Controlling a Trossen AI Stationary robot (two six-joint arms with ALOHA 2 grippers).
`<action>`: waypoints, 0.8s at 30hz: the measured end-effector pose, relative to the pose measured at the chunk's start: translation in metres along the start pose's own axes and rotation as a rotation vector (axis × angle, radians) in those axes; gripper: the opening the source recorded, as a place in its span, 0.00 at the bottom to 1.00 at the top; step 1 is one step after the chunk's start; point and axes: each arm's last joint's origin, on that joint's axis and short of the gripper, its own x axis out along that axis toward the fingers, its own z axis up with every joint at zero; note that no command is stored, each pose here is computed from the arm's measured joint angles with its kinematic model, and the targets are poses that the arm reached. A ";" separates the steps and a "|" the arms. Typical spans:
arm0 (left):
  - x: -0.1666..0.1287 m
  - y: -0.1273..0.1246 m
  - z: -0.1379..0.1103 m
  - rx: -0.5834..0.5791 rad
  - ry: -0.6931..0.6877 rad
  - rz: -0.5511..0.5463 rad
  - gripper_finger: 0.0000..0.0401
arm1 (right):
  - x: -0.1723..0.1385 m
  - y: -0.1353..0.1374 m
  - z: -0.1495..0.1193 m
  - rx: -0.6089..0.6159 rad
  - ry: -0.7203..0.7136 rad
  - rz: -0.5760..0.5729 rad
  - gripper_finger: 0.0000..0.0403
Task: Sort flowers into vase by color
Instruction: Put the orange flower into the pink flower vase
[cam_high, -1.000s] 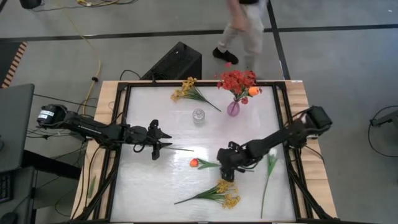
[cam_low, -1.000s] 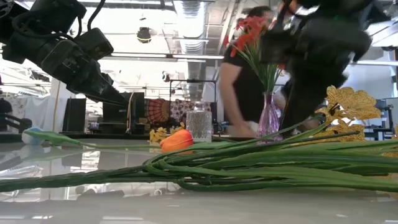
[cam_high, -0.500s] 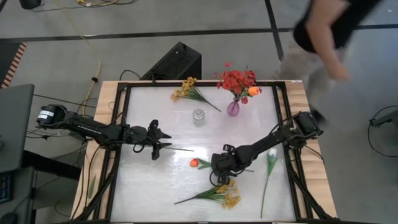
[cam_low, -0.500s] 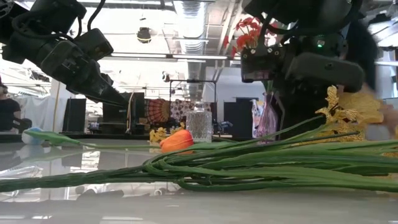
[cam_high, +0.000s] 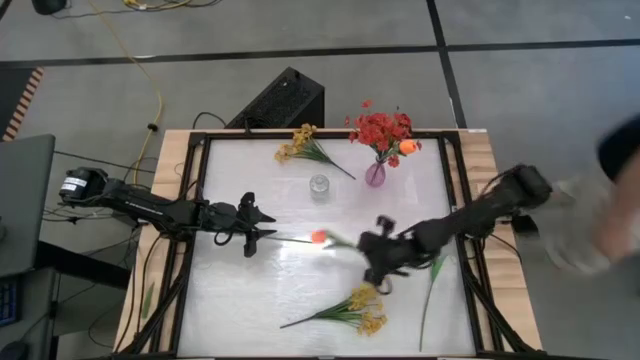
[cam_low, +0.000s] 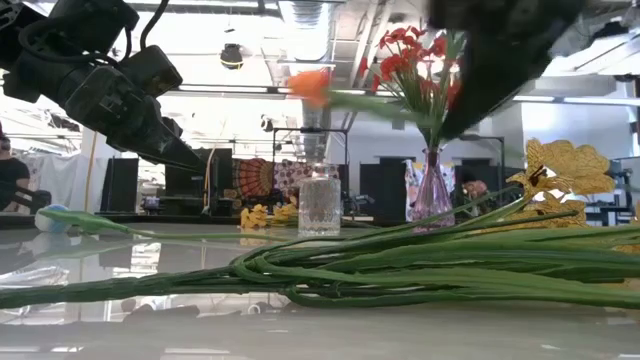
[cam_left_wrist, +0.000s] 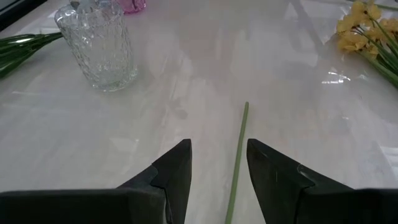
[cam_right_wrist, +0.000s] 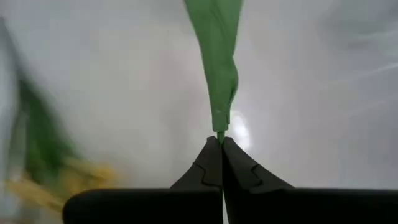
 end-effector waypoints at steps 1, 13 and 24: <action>0.000 0.000 0.000 0.000 0.000 0.000 0.36 | -0.011 -0.006 -0.003 -0.001 -0.052 -0.023 0.04; 0.000 0.000 0.000 -0.001 0.000 0.001 0.36 | -0.153 -0.097 0.016 0.170 -0.921 0.025 0.04; 0.000 0.000 0.000 0.000 -0.003 0.013 0.36 | -0.242 -0.167 -0.001 0.245 -1.164 -0.336 0.04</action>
